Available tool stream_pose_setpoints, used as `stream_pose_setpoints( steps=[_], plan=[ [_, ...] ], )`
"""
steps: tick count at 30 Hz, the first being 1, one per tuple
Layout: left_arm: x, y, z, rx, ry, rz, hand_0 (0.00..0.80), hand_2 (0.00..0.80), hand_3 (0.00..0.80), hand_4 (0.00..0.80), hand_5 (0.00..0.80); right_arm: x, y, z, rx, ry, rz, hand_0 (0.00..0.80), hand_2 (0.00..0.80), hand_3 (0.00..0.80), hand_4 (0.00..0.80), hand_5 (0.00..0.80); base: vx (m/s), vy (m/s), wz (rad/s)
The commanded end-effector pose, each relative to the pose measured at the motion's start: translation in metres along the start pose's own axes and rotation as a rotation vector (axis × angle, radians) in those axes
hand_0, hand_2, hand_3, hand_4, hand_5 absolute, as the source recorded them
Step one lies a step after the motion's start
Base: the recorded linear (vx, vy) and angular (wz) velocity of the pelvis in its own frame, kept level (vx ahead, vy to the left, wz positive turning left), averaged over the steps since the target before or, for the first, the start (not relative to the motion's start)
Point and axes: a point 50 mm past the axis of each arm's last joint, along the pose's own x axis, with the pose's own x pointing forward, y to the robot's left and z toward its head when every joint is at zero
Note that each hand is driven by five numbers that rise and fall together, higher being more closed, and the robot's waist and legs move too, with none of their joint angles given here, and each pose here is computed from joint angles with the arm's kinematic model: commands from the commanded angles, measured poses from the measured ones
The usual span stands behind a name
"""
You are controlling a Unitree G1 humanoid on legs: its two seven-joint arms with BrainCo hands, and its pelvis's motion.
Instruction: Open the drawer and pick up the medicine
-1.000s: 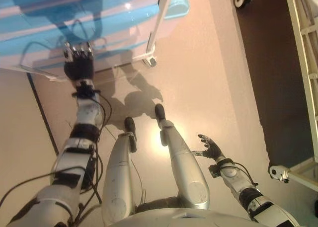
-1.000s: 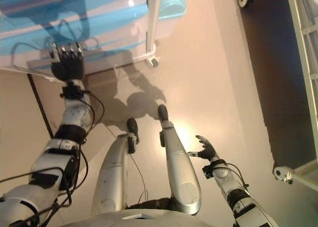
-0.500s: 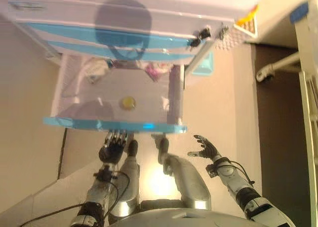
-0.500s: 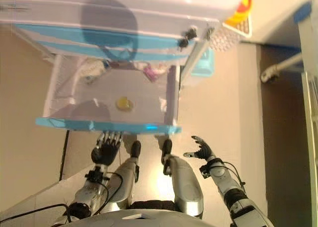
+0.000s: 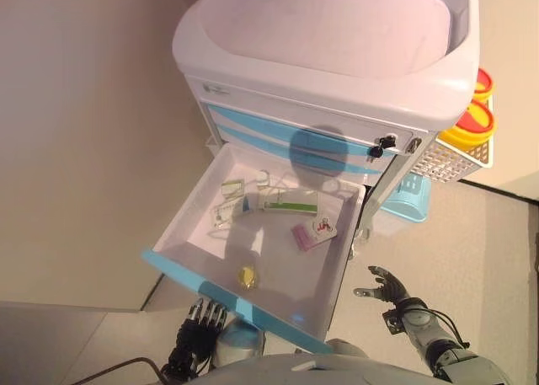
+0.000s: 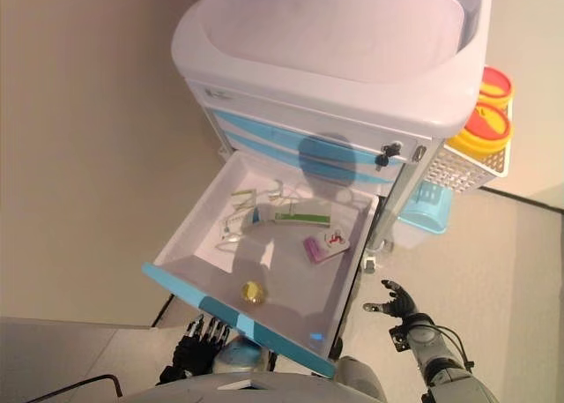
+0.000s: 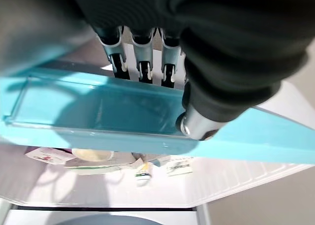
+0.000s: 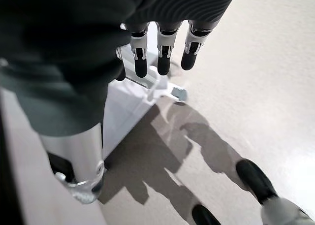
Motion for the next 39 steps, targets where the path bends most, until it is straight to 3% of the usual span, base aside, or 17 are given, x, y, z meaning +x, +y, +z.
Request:
stream_pose_setpoints(
  steps=[1, 2, 3, 12, 16, 19, 26, 31, 36, 39],
  plan=[
    [-0.065, 0.041, 0.039, 0.279, -0.042, 0.201, 0.618, 0.618, 0.618, 0.618, 0.618, -0.006, 0.009, -0.013, 0.007, 0.014, 0.020, 0.000, 0.000, 0.000, 0.000, 0.000, 0.017, 0.042, 0.01],
    [-0.063, 0.041, 0.045, 0.362, -0.049, 0.268, 0.056, 0.056, 0.056, 0.056, 0.056, -0.008, 0.011, -0.015, 0.000, 0.016, 0.028, 0.000, 0.000, 0.000, 0.000, 0.000, 0.022, 0.050, 0.03],
    [-0.061, 0.040, 0.049, 0.424, -0.049, 0.321, 0.000, 0.000, 0.000, 0.000, 0.000, -0.009, 0.014, -0.018, -0.007, 0.017, 0.034, 0.000, 0.000, 0.000, 0.000, 0.000, 0.021, 0.052, 0.02],
    [-0.030, 0.017, 0.071, 0.997, -0.002, 0.513, 0.000, 0.000, 0.000, 0.000, 0.000, -0.014, 0.012, -0.024, -0.053, -0.003, 0.025, 0.000, 0.000, 0.000, 0.000, 0.000, 0.022, 0.060, -0.14],
    [-0.018, 0.012, 0.066, 1.234, 0.129, 0.574, 0.000, 0.000, 0.000, 0.000, 0.000, -0.013, 0.007, -0.022, -0.047, 0.000, -0.049, 0.000, 0.000, 0.000, 0.000, 0.000, 0.012, 0.032, -0.28],
    [-0.007, 0.007, 0.056, 1.385, 0.251, 0.528, 0.000, 0.000, 0.000, 0.000, 0.000, -0.012, 0.000, -0.019, -0.005, -0.006, -0.123, 0.000, 0.000, 0.000, 0.000, 0.000, 0.007, 0.029, -0.31],
    [0.001, 0.006, 0.043, 1.367, 0.279, 0.507, 0.000, 0.000, 0.000, 0.000, 0.000, -0.009, -0.020, 0.012, 0.057, -0.155, -0.281, 0.000, 0.000, 0.000, 0.000, 0.000, -0.007, 0.011, -0.38],
    [-0.015, 0.020, 0.045, 1.279, 0.226, 0.599, 0.000, 0.000, 0.000, 0.000, 0.000, -0.017, -0.051, 0.082, 0.144, -0.461, -0.429, 0.000, 0.000, 0.000, 0.000, 0.000, -0.034, 0.003, -0.30],
    [-0.033, 0.034, 0.046, 1.235, 0.221, 0.671, 0.000, 0.000, 0.000, 0.000, 0.000, -0.062, -0.045, 0.168, -0.060, -0.960, -0.343, 0.000, 0.000, 0.000, 0.000, 0.000, -0.040, 0.043, -0.23],
    [-0.034, 0.035, 0.046, 1.244, 0.228, 0.680, 0.000, 0.000, 0.000, 0.000, 0.000, -0.084, -0.045, 0.197, -0.228, -1.151, -0.257, 0.000, 0.000, 0.000, 0.000, 0.000, -0.017, 0.020, -0.06]
  ],
)
